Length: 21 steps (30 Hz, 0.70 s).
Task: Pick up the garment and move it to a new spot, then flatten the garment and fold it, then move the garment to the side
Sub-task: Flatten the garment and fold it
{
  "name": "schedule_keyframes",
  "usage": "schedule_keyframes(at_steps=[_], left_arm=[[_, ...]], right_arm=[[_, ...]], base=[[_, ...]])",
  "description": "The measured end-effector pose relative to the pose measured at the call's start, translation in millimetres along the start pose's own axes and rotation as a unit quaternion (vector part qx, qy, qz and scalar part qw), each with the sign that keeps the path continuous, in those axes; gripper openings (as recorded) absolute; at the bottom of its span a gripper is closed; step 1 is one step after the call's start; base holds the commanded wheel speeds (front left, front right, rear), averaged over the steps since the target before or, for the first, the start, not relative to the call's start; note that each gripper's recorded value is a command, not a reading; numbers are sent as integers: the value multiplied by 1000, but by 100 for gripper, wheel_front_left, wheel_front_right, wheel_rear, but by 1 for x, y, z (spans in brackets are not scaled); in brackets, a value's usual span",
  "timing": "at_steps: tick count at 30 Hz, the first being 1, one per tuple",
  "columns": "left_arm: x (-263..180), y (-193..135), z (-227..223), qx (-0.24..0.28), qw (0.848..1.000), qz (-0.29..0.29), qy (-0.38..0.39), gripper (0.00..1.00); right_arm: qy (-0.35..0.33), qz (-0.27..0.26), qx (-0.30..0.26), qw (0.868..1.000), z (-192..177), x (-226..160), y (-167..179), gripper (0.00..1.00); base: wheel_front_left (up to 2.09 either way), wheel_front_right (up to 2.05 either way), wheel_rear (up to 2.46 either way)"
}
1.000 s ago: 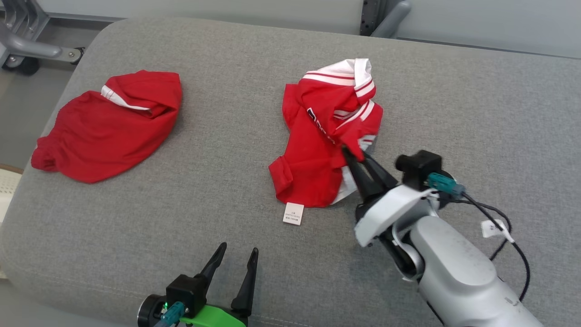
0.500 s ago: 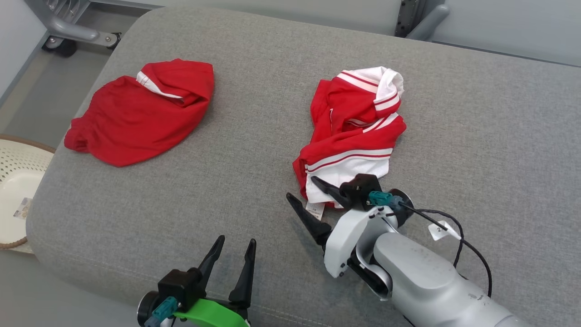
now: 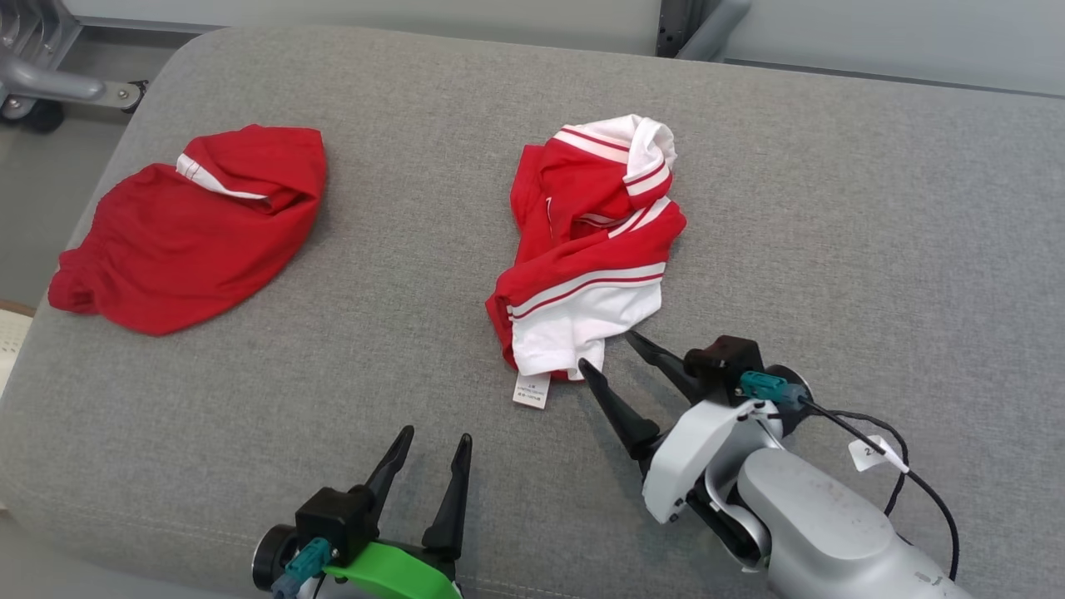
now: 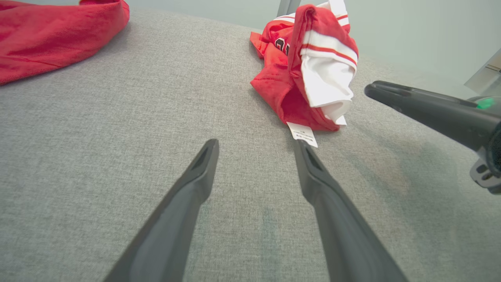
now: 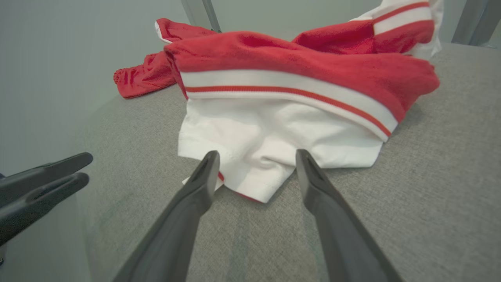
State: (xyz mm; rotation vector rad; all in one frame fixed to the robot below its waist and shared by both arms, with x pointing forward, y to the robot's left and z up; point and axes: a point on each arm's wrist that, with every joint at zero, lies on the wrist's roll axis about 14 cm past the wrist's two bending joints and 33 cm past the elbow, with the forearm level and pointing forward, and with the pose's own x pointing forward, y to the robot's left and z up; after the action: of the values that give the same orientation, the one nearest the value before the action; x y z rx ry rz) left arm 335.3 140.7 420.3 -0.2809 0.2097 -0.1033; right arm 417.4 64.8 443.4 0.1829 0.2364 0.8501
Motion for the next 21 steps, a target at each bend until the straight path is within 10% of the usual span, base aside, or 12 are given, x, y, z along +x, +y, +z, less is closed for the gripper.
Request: schedule_keyframes(at_steps=[17, 19, 21], left_arm=[[-17, 22, -1, -9, 999, 45, -1, 100], [-17, 24, -1, -9, 999, 48, 0, 100], [-17, 25, -1, -10, 999, 49, 1, 100]], right_arm=[[59, 62, -58, 995, -28, 37, 30, 100], [59, 61, -62, 994, -28, 41, 28, 13], [54, 55, -58, 995, -24, 43, 25, 0]], base=[[0, 0, 0], [0, 0, 0], [0, 0, 0]])
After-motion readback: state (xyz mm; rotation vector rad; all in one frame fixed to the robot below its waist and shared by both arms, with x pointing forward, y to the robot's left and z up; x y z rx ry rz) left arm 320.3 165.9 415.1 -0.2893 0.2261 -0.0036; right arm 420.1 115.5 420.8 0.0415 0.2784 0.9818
